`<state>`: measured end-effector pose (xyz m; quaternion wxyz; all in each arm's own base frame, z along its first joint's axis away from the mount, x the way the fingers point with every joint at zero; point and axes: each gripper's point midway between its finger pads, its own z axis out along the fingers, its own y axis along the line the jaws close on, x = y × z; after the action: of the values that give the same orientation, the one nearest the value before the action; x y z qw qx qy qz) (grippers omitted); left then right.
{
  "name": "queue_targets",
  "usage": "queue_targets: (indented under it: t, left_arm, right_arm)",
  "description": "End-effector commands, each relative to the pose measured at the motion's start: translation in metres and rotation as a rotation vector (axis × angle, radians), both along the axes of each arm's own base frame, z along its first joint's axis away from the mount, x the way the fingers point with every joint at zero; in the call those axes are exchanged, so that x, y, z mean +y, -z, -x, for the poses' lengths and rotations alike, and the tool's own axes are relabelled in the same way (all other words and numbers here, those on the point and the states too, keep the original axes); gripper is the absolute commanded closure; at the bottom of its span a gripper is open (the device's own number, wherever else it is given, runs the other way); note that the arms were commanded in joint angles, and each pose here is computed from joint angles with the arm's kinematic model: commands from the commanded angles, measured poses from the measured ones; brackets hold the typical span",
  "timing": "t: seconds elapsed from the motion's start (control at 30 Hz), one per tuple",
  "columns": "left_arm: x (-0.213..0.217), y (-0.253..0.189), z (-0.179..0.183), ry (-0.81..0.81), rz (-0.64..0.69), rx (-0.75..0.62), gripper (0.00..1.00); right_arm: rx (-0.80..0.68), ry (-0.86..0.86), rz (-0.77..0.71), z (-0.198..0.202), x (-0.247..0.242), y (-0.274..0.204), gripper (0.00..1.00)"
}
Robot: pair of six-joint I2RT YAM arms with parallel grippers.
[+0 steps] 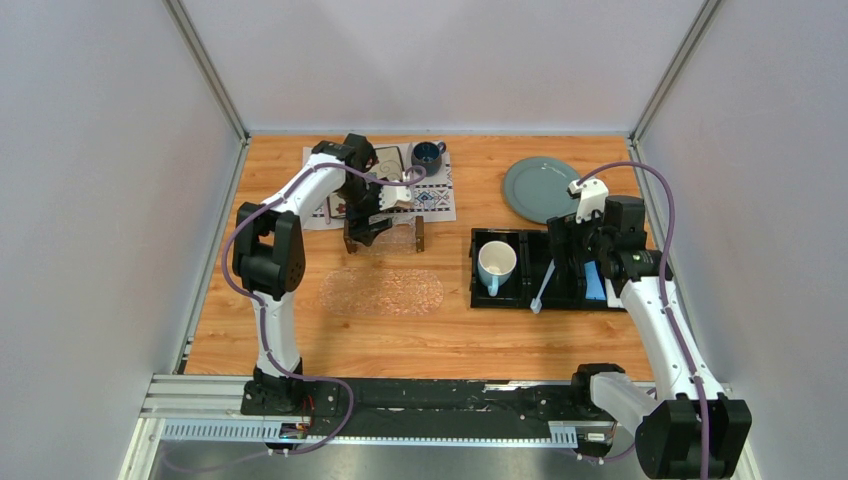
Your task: Prepare toiletry sets of a toothbrush and toothpaste on the tray
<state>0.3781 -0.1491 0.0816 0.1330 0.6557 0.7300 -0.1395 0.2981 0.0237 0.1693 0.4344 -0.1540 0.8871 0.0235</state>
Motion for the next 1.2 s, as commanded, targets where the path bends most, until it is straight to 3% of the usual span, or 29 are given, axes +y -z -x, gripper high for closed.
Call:
queue_targets:
  t: [0.0,0.8,0.87,1.17]
  left_arm:
    - [-0.004,-0.001,-0.004,0.000,0.000,-0.034,0.05]
    - [0.001,0.020,-0.010,0.051,-0.039,-0.058,0.05]
    - [0.002,0.017,-0.010,0.062,-0.038,-0.064,0.08]
    - [-0.003,0.004,-0.001,0.084,-0.005,-0.045,0.40]
  right_arm:
    - [-0.065,-0.012,0.011,-0.006,0.000,-0.013,0.00]
    - [-0.049,-0.007,0.013,-0.007,-0.001,-0.009,0.00]
    - [-0.048,-0.006,0.013,-0.007,-0.001,-0.008,0.00]
    - [-0.043,-0.006,0.014,-0.006,-0.001,-0.007,0.00]
